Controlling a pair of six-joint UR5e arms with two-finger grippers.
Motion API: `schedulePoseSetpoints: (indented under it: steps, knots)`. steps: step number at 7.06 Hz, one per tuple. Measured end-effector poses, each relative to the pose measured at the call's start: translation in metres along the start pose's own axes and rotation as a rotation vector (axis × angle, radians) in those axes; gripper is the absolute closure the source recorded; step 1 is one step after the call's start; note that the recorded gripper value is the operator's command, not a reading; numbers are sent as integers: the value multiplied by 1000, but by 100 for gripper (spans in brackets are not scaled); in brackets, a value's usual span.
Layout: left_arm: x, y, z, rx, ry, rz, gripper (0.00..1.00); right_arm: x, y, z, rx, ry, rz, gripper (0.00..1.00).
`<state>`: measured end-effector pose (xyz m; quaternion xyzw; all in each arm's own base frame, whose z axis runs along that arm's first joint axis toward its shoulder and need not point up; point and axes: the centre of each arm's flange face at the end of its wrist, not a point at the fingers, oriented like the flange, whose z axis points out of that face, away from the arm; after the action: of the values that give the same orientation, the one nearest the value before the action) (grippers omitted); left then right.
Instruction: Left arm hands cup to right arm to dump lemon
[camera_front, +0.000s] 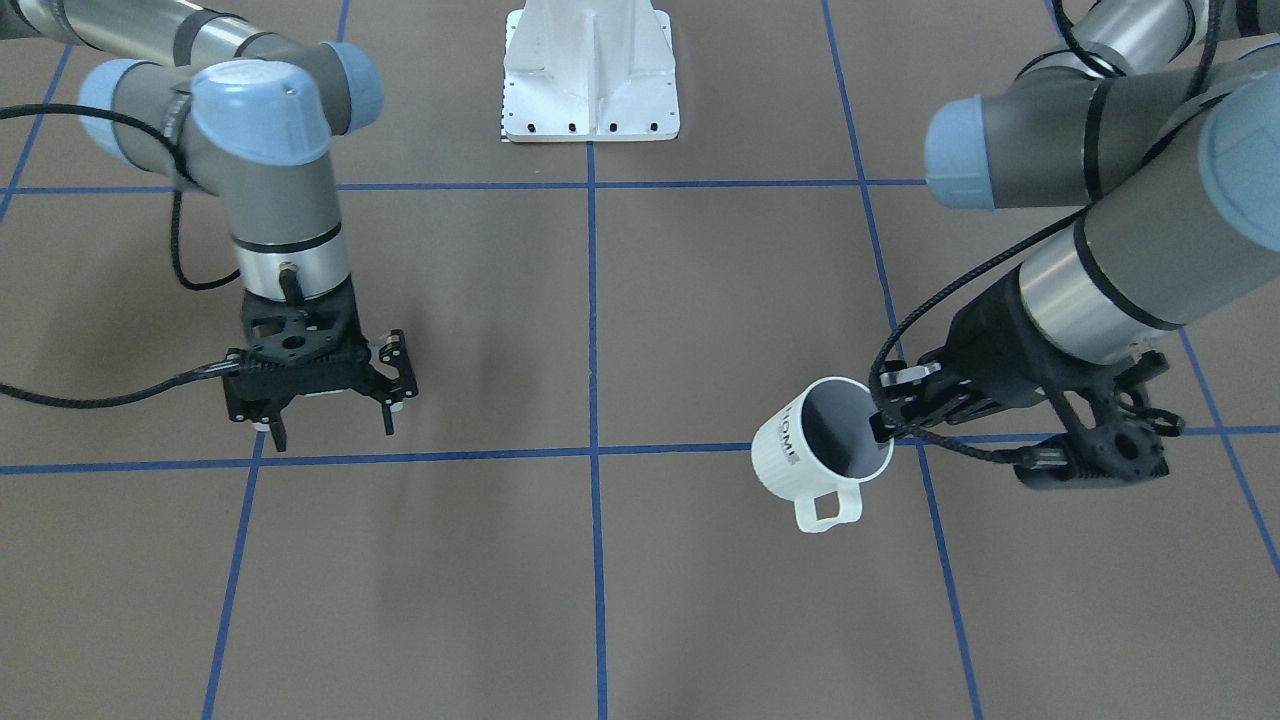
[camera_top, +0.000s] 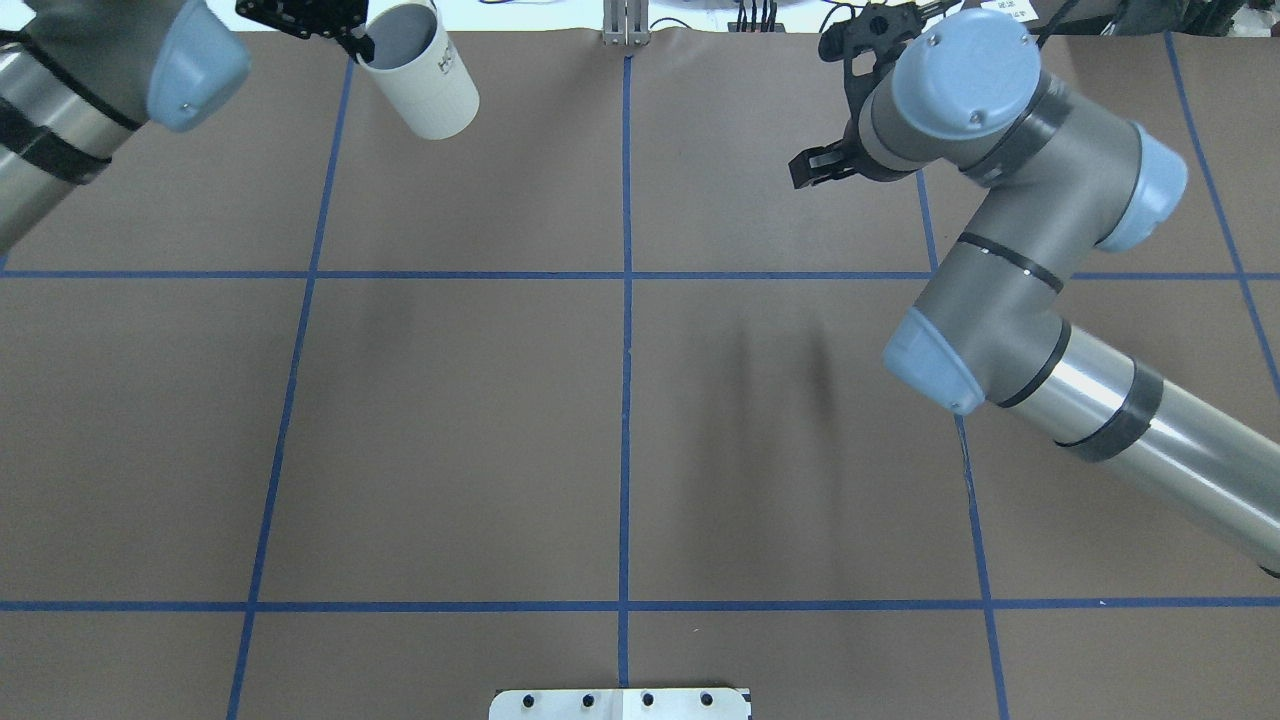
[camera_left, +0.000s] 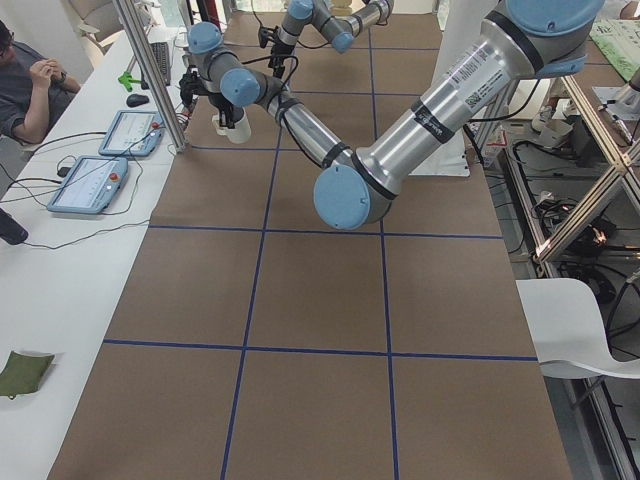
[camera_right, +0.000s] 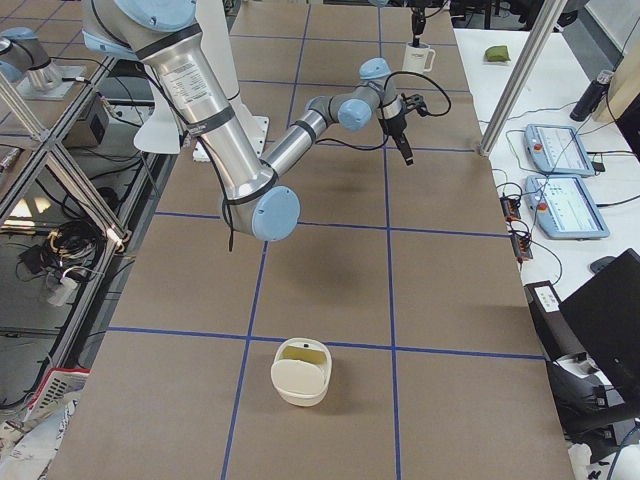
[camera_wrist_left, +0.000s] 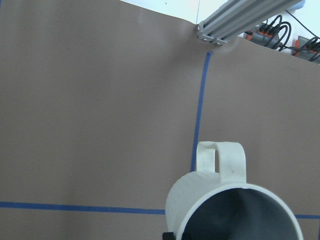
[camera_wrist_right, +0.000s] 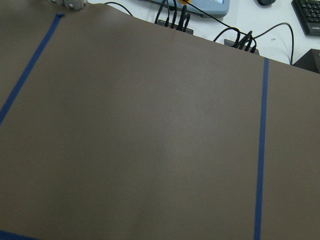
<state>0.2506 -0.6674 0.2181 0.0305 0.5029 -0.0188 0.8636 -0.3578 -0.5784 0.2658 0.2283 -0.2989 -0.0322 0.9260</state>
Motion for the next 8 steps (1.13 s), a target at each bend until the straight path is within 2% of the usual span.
schedulePoseSetpoints:
  steps: [2,3,5,8]
  knots:
    - [-99,49,18,-6,-76,117,100,83,-19,-11,-119,-51,0,0]
    - [-153,81,28,-18,-125,178,100,129,-21,-17,-155,-81,-11,0]
    - [-244,140,41,-28,-192,266,100,208,-22,-31,-194,-107,-26,0]
    - [-293,170,52,-5,-253,293,100,269,-13,-39,-238,-127,16,0]
